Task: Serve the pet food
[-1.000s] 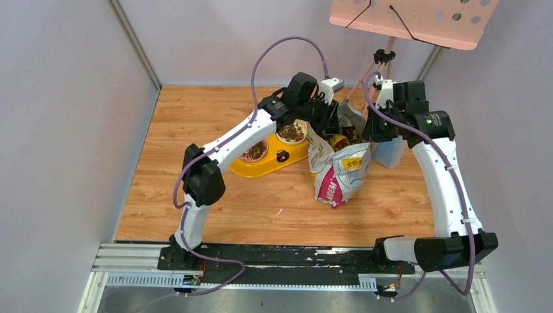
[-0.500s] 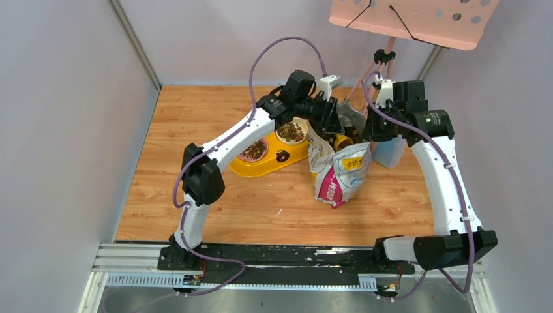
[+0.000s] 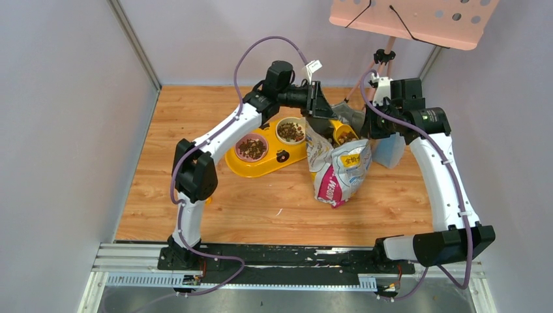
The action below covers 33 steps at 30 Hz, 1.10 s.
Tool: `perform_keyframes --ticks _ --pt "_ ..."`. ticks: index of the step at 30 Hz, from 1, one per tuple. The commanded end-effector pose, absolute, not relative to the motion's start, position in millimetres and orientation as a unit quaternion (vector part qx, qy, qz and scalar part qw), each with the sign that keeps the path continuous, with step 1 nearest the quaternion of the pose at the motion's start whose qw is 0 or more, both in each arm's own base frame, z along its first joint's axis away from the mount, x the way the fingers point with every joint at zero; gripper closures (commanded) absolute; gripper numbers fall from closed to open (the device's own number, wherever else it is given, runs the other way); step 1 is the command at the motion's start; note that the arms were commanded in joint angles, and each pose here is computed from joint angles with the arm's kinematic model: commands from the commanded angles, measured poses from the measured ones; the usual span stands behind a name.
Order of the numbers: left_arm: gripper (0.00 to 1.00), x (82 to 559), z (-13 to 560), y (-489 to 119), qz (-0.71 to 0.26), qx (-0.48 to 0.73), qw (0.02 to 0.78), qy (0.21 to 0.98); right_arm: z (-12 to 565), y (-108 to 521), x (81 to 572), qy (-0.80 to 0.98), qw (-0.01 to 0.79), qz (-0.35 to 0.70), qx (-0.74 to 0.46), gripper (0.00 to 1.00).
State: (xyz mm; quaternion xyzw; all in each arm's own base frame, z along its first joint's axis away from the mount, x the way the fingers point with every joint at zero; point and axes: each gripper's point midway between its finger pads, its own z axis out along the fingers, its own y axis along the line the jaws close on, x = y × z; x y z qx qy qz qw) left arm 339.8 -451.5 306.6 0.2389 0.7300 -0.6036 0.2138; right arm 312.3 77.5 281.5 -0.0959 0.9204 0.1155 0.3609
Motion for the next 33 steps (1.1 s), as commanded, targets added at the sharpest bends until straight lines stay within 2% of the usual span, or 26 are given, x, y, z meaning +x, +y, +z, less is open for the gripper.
perform_keyframes --ticks 1,7,15,23,29,33 --pt "1.0 322.6 379.1 -442.3 -0.647 0.273 0.249 0.667 304.3 69.0 339.7 0.896 0.423 0.093 -0.099 1.0" --pt "1.0 334.5 394.7 -429.5 -0.632 0.252 0.286 0.674 305.9 62.3 339.8 0.896 0.427 0.074 -0.097 1.0" --pt "1.0 368.5 397.3 -398.5 -0.608 0.135 0.31 0.719 298.5 53.9 334.1 0.9 0.422 0.052 -0.099 1.0" --pt "1.0 371.5 410.0 -385.5 -0.6 0.122 0.33 0.719 301.3 51.1 335.8 0.899 0.424 0.043 -0.103 1.0" --pt "1.0 382.4 384.5 -403.1 -0.615 0.102 0.279 0.73 298.2 51.7 339.2 0.901 0.418 0.042 -0.107 1.0" --pt "1.0 387.2 375.5 -377.1 -0.619 0.076 0.262 0.736 300.6 50.3 339.3 0.9 0.419 0.039 -0.108 1.0"
